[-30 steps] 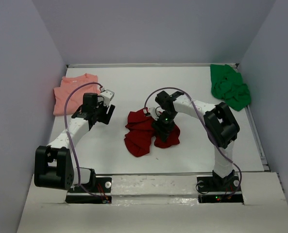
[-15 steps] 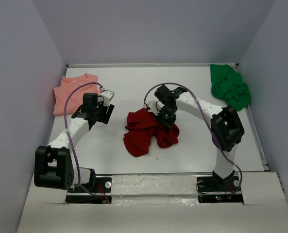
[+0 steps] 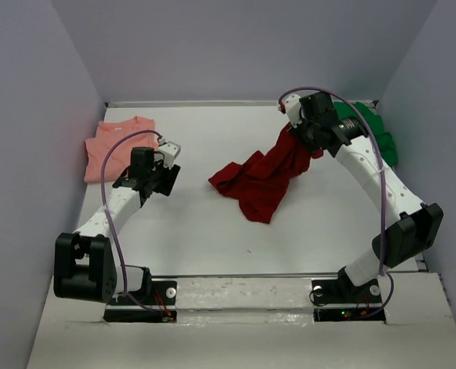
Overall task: Fold and stack the t-shirts
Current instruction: Flatten the tshirt out
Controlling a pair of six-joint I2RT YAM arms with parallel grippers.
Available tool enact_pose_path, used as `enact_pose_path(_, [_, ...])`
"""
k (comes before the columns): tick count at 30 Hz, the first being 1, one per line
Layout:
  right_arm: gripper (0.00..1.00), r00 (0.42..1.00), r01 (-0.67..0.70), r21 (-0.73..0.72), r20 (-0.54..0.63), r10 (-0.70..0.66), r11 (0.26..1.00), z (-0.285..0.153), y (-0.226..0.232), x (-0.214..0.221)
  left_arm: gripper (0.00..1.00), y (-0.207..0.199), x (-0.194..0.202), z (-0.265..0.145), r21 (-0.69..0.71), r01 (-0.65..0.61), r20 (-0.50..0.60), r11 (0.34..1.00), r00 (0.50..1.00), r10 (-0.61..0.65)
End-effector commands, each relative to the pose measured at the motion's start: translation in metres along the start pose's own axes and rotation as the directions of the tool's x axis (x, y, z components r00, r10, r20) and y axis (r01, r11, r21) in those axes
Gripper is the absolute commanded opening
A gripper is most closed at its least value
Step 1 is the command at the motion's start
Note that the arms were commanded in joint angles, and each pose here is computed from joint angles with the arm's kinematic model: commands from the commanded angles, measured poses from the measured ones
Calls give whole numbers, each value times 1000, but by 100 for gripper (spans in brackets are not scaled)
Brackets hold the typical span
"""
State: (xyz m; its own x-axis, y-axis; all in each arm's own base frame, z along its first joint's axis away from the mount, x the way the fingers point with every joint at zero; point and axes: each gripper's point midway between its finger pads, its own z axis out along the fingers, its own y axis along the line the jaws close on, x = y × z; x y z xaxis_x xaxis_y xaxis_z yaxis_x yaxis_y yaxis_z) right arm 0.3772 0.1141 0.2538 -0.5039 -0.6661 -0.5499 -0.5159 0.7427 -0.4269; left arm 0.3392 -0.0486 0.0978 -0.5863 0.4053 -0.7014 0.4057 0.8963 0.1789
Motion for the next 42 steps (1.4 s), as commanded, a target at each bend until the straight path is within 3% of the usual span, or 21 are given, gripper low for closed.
enact_pose_path(1, [0, 1000, 0, 201, 16, -3, 980, -6, -46, -3, 70, 3, -14, -10, -18, -7, 54, 1000, 999, 8])
enact_pose_path(10, [0, 978, 131, 363, -202, -59, 923, 22, -59, 53, 70, 1, -12, -9, -4, -12, 49, 1000, 999, 12])
enact_pose_path(13, [42, 968, 157, 394, -245, -62, 906, 29, -63, 67, 70, 0, -13, -9, 2, -12, 49, 1000, 999, 12])
enact_pose_path(14, [76, 969, 153, 396, -239, -59, 905, 30, -63, 66, 70, -1, -12, -8, 5, -12, 47, 1000, 999, 11])
enact_pose_path(16, [99, 972, 139, 410, -230, -45, 902, 27, -67, 66, 71, -2, -11, -7, 11, -11, 43, 1000, 999, 11])
enact_pose_path(22, [100, 985, 104, 421, -169, -35, 901, 17, -74, 50, 72, -4, -11, -6, 25, -11, 40, 1000, 999, 10])
enact_pose_path(26, [93, 995, 47, 320, -103, -15, 946, 12, -61, 36, 72, -6, -12, -5, 40, -11, 40, 999, 999, 10])
enact_pose_path(30, [89, 995, 14, 259, -97, 11, 966, 18, -47, 39, 71, -29, -24, -3, 164, -40, 62, 986, 998, 30])
enact_pose_path(37, [88, 993, -27, 207, -108, 50, 978, 22, -24, 78, 70, -107, -45, 24, 370, -215, 26, 904, 975, 221])
enact_pose_path(42, [88, 985, -85, 163, -132, 107, 983, 21, -10, 128, 70, -131, -89, 37, 433, -298, 111, 850, 954, 278])
